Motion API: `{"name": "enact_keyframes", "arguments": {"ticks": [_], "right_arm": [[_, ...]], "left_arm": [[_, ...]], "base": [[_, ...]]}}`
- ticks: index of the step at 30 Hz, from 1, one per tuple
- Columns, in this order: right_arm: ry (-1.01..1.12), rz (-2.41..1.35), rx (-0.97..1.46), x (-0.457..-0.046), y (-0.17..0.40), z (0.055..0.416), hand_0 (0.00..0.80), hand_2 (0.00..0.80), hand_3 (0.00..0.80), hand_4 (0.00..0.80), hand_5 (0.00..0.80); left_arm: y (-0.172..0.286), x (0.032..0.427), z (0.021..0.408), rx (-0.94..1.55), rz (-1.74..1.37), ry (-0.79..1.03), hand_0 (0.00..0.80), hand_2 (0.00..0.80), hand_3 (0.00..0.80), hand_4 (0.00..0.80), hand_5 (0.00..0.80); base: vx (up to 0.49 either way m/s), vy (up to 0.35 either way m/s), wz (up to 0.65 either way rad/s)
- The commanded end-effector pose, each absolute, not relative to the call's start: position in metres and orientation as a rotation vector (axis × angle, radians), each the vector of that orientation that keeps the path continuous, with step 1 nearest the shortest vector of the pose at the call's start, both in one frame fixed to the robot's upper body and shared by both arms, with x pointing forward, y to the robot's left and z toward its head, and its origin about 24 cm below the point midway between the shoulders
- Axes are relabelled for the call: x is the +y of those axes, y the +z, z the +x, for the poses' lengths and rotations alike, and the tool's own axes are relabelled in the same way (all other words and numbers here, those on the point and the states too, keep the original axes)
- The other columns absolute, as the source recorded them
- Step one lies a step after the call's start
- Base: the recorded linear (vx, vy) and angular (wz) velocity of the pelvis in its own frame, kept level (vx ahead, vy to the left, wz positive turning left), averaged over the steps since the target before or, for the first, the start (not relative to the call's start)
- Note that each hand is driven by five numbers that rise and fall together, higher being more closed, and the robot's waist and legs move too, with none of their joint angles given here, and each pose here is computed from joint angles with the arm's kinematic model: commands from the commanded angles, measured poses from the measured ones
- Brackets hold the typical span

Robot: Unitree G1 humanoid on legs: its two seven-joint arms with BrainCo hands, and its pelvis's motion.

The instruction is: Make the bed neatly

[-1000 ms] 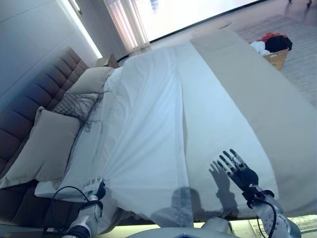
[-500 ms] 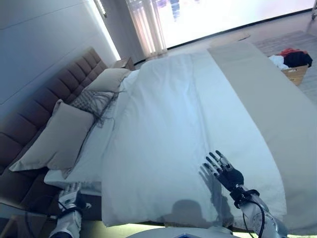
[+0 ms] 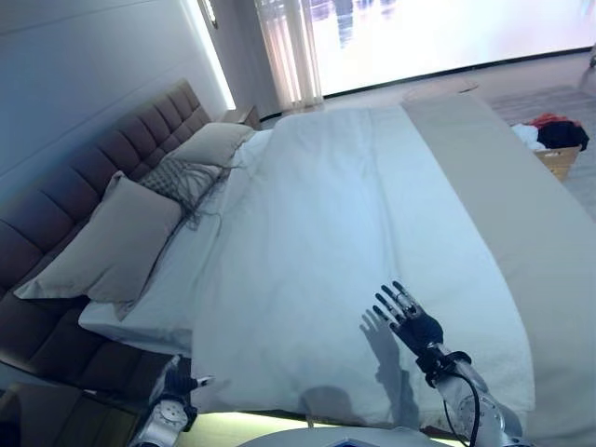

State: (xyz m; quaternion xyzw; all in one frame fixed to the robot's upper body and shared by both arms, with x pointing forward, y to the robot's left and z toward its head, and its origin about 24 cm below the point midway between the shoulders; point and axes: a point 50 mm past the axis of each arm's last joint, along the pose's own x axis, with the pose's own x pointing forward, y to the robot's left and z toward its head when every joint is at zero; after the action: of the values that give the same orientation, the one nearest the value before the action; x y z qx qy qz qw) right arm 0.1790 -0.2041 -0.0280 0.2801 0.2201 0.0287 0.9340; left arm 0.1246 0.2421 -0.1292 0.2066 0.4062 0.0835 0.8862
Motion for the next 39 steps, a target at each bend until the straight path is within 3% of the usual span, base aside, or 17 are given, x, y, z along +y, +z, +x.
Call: {"name": "enact_keyframes", "arguments": {"ticks": [1,6,16,31,39], "right_arm": [[0.018,0.53,0.3,-0.197,-0.013,0.203,0.0,0.0,0.0,0.0,0.0],[-0.099,0.573,0.414,-0.203,-0.046,0.193,0.0,0.0,0.0,0.0,0.0],[-0.251,0.695,0.418,-0.211,-0.066,0.183,0.0,0.0,0.0,0.0,0.0],[-0.15,0.774,0.437,-0.192,-0.068,0.189,0.0,0.0,0.0,0.0,0.0],[-0.116,0.763,0.459,-0.184,-0.07,0.192,0.0,0.0,0.0,0.0,0.0]], "left_arm": [[-0.091,0.265,0.165,0.588,0.308,0.2,0.0,0.0,0.0,0.0,0.0],[-0.08,0.255,0.169,0.518,0.061,0.182,0.0,0.0,0.0,0.0,0.0],[-0.072,0.274,0.159,0.524,0.079,0.223,0.0,0.0,0.0,0.0,0.0],[-0.065,0.264,0.174,0.499,-0.039,0.19,0.0,0.0,0.0,0.0,0.0],[-0.07,0.267,0.169,0.544,-0.046,0.175,0.0,0.0,0.0,0.0,0.0]], "base": [[-0.06,-0.157,-0.01],[-0.019,-0.097,-0.03],[0.001,-0.021,0.03],[-0.026,-0.006,0.03],[-0.045,-0.109,0.51]]}}
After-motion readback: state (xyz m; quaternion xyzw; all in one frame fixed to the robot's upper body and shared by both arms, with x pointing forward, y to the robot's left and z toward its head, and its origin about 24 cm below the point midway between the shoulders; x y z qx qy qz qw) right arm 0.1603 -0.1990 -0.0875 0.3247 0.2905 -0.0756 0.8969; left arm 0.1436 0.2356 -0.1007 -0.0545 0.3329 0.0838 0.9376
